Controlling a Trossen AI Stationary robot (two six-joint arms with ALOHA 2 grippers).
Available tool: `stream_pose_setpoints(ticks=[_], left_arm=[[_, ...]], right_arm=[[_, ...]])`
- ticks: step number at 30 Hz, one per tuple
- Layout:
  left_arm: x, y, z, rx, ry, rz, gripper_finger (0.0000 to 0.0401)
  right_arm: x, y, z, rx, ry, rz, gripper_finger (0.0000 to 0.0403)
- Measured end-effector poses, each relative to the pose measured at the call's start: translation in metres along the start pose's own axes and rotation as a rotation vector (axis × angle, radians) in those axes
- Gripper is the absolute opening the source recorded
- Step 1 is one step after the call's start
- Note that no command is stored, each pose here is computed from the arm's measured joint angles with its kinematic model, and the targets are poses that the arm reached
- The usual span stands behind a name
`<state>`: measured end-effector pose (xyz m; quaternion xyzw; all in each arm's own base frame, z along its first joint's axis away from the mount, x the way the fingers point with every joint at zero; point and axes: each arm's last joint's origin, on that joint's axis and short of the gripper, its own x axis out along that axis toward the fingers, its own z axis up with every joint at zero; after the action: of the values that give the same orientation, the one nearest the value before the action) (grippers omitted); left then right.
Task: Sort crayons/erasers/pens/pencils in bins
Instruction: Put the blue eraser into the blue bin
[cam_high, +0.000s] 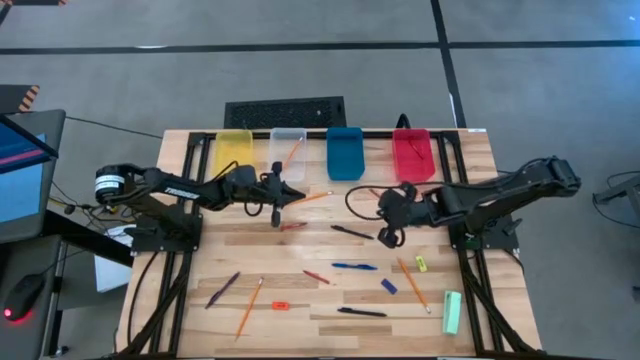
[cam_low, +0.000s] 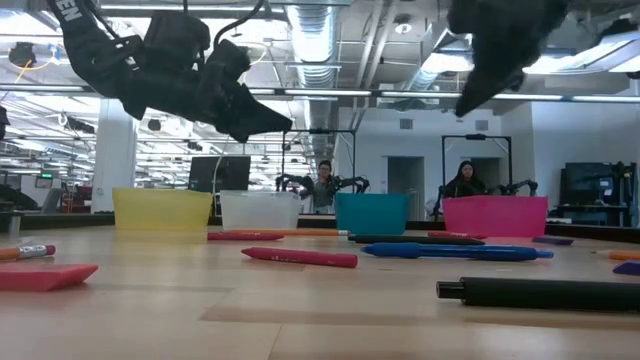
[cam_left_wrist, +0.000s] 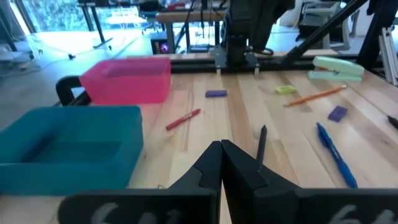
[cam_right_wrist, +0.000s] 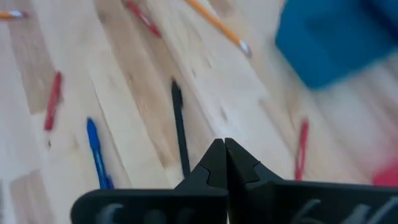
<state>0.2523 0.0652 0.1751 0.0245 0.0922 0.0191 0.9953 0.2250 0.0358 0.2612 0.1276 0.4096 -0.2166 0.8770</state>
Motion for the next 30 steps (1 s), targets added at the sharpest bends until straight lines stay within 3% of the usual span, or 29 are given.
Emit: stream_pose_setpoints(ticks=[6, 10, 16, 22, 30], left_arm=[[0.000, 0.001, 0.004, 0.049, -0.035, 0.007, 0.0000], [0.002, 0.002, 0.007, 0.058, -0.044, 0.013, 0.0000], [0.002, 0.002, 0.007, 0.071, -0.042, 0.013, 0.0000], [0.002, 0.002, 0.008, 0.076, -0.050, 0.015, 0.0000], [0.002, 0.002, 0.008, 0.076, -0.050, 0.016, 0.0000]], right_arm=[[-0.005, -0.009, -0.026, 0.261, 0.208, -0.143, 0.0002], [0.011, -0.013, -0.058, 0.304, 0.274, -0.185, 0.0004], [0.029, -0.032, -0.090, 0.516, 0.333, -0.309, 0.0013], [0.040, -0.049, -0.091, 0.704, 0.320, -0.404, 0.0082], [0.059, -0.074, -0.095, 0.810, 0.294, -0.444, 0.0198]])
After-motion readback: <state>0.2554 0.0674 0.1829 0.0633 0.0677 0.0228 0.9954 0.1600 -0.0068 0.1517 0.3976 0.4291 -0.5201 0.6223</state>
